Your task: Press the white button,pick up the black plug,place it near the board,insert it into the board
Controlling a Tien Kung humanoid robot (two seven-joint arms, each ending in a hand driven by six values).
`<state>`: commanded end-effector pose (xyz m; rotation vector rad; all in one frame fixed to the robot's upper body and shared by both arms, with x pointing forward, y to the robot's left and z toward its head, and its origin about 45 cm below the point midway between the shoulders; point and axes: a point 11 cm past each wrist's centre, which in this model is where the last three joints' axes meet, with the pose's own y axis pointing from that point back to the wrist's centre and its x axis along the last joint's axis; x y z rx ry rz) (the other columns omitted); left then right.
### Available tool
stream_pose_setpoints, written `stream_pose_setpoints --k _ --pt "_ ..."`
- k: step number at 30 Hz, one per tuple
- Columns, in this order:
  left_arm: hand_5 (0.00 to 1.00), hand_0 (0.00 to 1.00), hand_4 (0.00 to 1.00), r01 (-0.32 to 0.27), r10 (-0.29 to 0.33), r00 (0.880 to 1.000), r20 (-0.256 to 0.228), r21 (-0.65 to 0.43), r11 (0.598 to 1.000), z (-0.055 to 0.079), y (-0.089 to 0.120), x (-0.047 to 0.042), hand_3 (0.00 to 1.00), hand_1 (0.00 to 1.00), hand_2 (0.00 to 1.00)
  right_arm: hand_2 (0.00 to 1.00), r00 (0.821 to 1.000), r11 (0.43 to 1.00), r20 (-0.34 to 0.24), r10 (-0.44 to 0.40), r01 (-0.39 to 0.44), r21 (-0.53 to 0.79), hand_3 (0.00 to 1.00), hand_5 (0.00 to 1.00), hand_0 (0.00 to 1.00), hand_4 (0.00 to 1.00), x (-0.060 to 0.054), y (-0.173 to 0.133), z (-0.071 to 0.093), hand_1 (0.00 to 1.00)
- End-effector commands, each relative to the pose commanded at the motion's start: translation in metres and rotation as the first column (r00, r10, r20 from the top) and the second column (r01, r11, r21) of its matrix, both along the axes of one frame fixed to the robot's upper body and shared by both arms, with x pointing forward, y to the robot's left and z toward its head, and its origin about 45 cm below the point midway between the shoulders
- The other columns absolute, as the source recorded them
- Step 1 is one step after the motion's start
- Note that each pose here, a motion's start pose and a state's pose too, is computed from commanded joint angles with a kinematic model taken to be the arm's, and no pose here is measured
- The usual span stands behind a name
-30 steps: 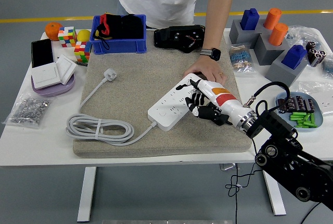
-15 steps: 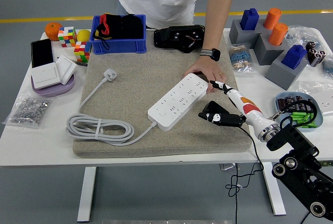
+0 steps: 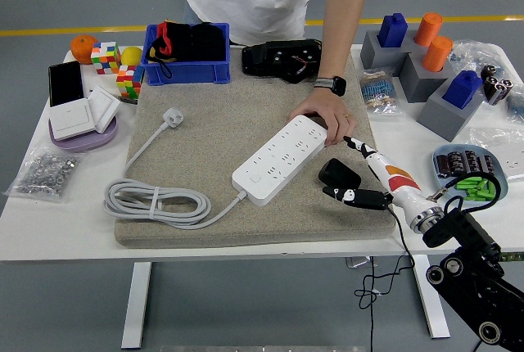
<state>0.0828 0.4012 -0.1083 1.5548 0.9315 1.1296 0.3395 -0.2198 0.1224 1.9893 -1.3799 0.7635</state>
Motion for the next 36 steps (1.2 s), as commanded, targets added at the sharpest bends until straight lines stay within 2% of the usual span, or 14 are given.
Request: stream_pose_setpoints --k 3,4,9,10,15,16,21,22,26,36 --pt "0.193 0.685 0.574 0.000 0.000 1.000 0.001 0.001 1.000 0.000 0.000 0.0005 0.687 0.677 0.658 0.915 1.000 1.000 0.008 0.003 -0.003 0.011 0.958 0.596 0.868 0.998 0.000 0.003 -0.004 0.906" --pt "0.191 0.685 0.574 -0.001 0.001 1.000 0.001 0.001 1.000 0.000 0.000 0.0005 0.688 0.677 0.658 0.839 1.000 1.000 0.018 0.004 -0.004 0.020 0.906 0.491 0.840 0.998 0.000 0.005 -0.005 0.840" --pt "0.191 0.685 0.574 -0.007 0.007 1.000 0.003 -0.002 1.000 0.000 -0.001 -0.0002 0.688 0.677 0.658 0.839 0.998 0.999 0.054 0.020 -0.023 0.045 0.906 0.491 0.840 0.998 0.000 0.014 -0.007 0.840" --pt "0.195 0.685 0.575 -0.007 0.007 1.000 0.003 -0.002 1.000 0.000 -0.001 -0.0003 0.688 0.677 0.658 0.740 0.998 0.999 0.059 0.024 -0.027 0.047 0.836 0.378 0.800 0.998 0.000 0.015 -0.007 0.762" --pt "0.195 0.685 0.575 -0.007 0.007 1.000 0.003 -0.003 1.000 0.000 -0.001 0.0001 0.688 0.677 0.658 0.740 0.995 0.998 0.089 0.038 -0.043 0.050 0.836 0.378 0.800 0.998 0.001 0.020 -0.007 0.762" --pt "0.194 0.685 0.574 -0.006 0.007 1.000 0.004 -0.003 1.000 0.000 -0.001 0.0002 0.686 0.677 0.657 0.687 0.995 0.998 0.095 0.038 -0.043 0.050 0.782 0.330 0.726 0.998 0.002 0.020 -0.008 0.693" --pt "0.194 0.685 0.574 -0.010 0.010 1.000 0.005 -0.005 1.000 -0.001 -0.002 0.0002 0.686 0.677 0.657 0.687 0.994 0.998 0.109 0.033 -0.038 0.048 0.782 0.330 0.726 0.998 0.005 0.019 -0.010 0.693" --pt "0.195 0.685 0.574 -0.011 0.011 1.000 0.006 -0.005 1.000 -0.001 -0.002 0.0005 0.687 0.677 0.658 0.668 0.994 0.998 0.109 0.030 -0.035 0.046 0.760 0.281 0.703 0.998 0.007 0.018 -0.010 0.672" --pt "0.195 0.685 0.574 -0.011 0.011 1.000 0.007 -0.004 1.000 0.000 -0.002 0.0011 0.687 0.677 0.658 0.668 0.994 0.999 0.105 0.023 -0.027 0.039 0.760 0.281 0.703 0.998 0.010 0.017 -0.012 0.672" --pt "0.195 0.685 0.572 -0.014 0.014 1.000 0.008 -0.006 1.000 -0.001 -0.002 0.0010 0.687 0.676 0.658 0.694 0.997 1.000 0.082 -0.001 0.000 0.020 0.764 0.246 0.703 0.998 0.012 0.008 -0.020 0.671"
